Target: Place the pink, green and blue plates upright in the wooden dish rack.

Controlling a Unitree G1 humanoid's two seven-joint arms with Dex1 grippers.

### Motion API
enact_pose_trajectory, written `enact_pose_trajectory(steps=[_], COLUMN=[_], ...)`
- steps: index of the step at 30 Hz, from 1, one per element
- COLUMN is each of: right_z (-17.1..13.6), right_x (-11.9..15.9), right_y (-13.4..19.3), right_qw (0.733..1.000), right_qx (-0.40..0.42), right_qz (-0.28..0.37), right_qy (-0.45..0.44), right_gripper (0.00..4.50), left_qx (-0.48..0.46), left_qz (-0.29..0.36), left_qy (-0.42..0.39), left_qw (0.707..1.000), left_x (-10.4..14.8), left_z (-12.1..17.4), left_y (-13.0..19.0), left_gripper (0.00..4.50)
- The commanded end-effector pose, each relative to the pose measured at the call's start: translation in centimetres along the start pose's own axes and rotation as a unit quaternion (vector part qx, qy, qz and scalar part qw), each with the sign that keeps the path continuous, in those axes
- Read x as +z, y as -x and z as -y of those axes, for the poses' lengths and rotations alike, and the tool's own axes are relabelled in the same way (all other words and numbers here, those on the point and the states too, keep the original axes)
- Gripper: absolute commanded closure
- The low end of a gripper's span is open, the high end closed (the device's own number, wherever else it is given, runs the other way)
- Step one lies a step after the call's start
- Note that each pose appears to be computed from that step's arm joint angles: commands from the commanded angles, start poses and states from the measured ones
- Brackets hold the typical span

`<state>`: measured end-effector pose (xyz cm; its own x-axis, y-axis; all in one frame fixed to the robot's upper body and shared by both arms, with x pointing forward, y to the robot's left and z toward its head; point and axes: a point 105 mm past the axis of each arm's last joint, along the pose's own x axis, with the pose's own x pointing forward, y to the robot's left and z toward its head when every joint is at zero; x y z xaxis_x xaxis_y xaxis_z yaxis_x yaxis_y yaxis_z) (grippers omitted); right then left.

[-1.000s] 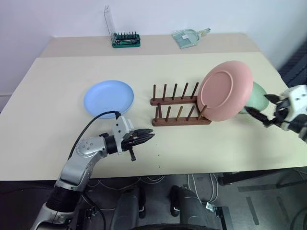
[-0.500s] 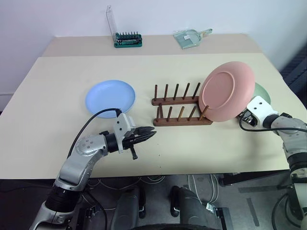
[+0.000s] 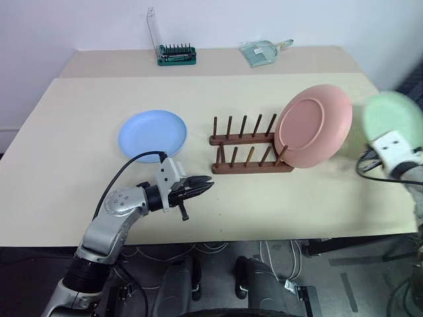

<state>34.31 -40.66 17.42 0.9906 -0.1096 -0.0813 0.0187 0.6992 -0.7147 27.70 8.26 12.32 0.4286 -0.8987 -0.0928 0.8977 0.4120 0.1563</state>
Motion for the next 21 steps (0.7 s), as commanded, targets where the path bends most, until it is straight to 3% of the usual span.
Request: enact_pose_trajectory(steps=[1,4,6,8,12,17,19,21], right_z=[5.4,6.5,6.9,5.8,1.2,-2.1,-3.6,-4.7], right_x=[5.5,8.0,12.9,17.8,23.7,27.6,28.4,28.6], right_y=[1.4,2.0,2.8,4.1,7.0,11.0,12.2,12.7], right_qw=[0.993,0.988,0.975,0.952,0.894,0.8,0.757,0.733], right_qx=[-0.076,-0.087,-0.071,-0.012,0.15,0.307,0.373,0.408], right_qz=[0.09,0.128,0.21,0.302,0.401,0.468,0.47,0.462], right_qy=[0.014,0.019,-0.001,-0.053,-0.132,-0.216,-0.259,-0.288], right_gripper=[4.47,4.47,4.47,4.47,4.47,4.47,4.47,4.47], left_qx=[-0.012,-0.015,-0.018,-0.021,-0.018,-0.01,-0.006,-0.004], left_qz=[0.012,0.013,0.015,0.016,0.018,0.018,0.018,0.018], left_qy=[-0.014,-0.016,-0.017,-0.016,-0.014,-0.01,-0.01,-0.009], left_qw=[1.0,1.0,1.0,1.0,1.0,1.0,1.0,1.0], left_x=[0.7,0.7,0.7,0.7,0.8,0.7,0.7,0.7], left_z=[0.3,0.2,0.2,0.3,0.3,0.5,0.5,0.5], left_y=[-0.3,-0.4,-0.6,-0.8,-0.9,-0.7,-0.6,-0.5], left_gripper=[3.92,3.92,3.92,3.92,3.92,3.92,3.92,3.92])
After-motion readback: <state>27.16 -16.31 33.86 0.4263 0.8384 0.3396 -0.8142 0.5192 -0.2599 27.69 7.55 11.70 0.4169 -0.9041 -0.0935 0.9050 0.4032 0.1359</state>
